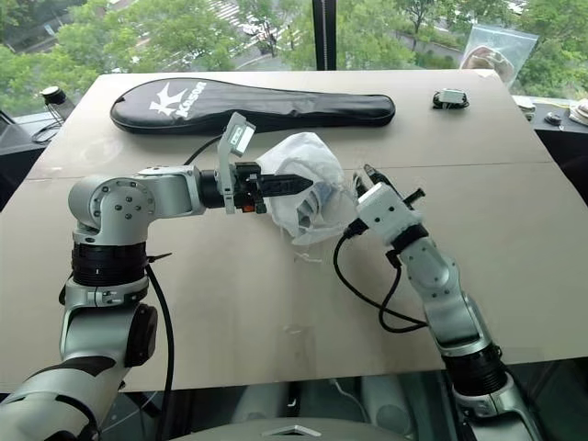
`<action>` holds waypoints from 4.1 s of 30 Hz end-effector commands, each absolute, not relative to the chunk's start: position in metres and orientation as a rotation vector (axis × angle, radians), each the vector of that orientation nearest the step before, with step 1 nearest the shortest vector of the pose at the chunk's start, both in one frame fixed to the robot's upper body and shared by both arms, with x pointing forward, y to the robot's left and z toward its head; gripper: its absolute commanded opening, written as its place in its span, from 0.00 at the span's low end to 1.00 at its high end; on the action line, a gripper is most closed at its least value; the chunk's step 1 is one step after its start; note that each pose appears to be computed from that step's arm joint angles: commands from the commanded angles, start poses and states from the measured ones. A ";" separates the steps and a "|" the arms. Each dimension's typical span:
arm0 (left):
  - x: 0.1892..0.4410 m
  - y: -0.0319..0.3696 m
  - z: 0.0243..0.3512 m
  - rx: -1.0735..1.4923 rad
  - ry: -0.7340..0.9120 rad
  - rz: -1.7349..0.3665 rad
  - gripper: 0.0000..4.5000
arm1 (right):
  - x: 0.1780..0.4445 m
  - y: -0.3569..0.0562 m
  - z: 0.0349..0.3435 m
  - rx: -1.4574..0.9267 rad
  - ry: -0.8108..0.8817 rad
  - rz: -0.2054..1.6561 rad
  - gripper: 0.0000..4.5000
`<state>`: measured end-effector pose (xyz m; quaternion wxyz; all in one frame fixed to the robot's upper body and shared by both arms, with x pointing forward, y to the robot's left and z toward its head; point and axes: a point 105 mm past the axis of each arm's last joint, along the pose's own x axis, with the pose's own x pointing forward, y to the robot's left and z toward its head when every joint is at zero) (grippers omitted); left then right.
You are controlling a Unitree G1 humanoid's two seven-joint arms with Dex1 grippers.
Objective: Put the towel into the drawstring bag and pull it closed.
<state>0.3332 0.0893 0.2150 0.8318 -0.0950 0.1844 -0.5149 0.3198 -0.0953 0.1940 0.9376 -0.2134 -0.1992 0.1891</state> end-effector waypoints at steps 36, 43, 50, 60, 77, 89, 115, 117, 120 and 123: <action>0.272 0.132 0.120 0.059 0.269 -1.127 0.46 | 0.327 -0.104 0.260 0.250 -0.252 0.487 0.00; 0.263 0.109 0.105 0.112 0.267 -1.227 0.46 | 0.326 -0.105 0.263 0.245 -0.254 0.484 0.00; 0.266 0.098 0.098 0.124 0.270 -1.262 0.46 | 0.326 -0.106 0.263 0.242 -0.255 0.471 0.00; 0.271 0.107 0.142 -0.073 0.209 -1.312 0.01 | 0.327 -0.116 0.285 0.307 -0.337 0.445 0.00; 0.367 0.225 0.330 -0.240 -0.296 -0.657 0.01 | 0.313 -0.156 0.410 0.080 -0.760 0.312 0.00; 0.408 0.333 0.287 -0.144 -0.276 0.075 0.01 | 0.304 -0.262 0.396 -0.041 -0.713 -0.307 0.00; 0.314 0.193 0.143 -0.046 0.093 -0.747 0.19 | 0.281 -0.154 0.141 -0.361 0.080 0.642 0.20; 0.309 0.191 0.137 -0.035 0.097 -0.750 0.40 | 0.274 -0.153 0.126 -0.375 0.111 0.685 0.42; 0.302 0.198 0.134 -0.008 0.096 -0.724 0.65 | 0.268 -0.164 0.123 -0.399 0.106 0.672 0.68; 0.293 0.201 0.131 0.001 0.104 -0.717 0.94 | 0.263 -0.176 0.123 -0.408 0.095 0.641 0.97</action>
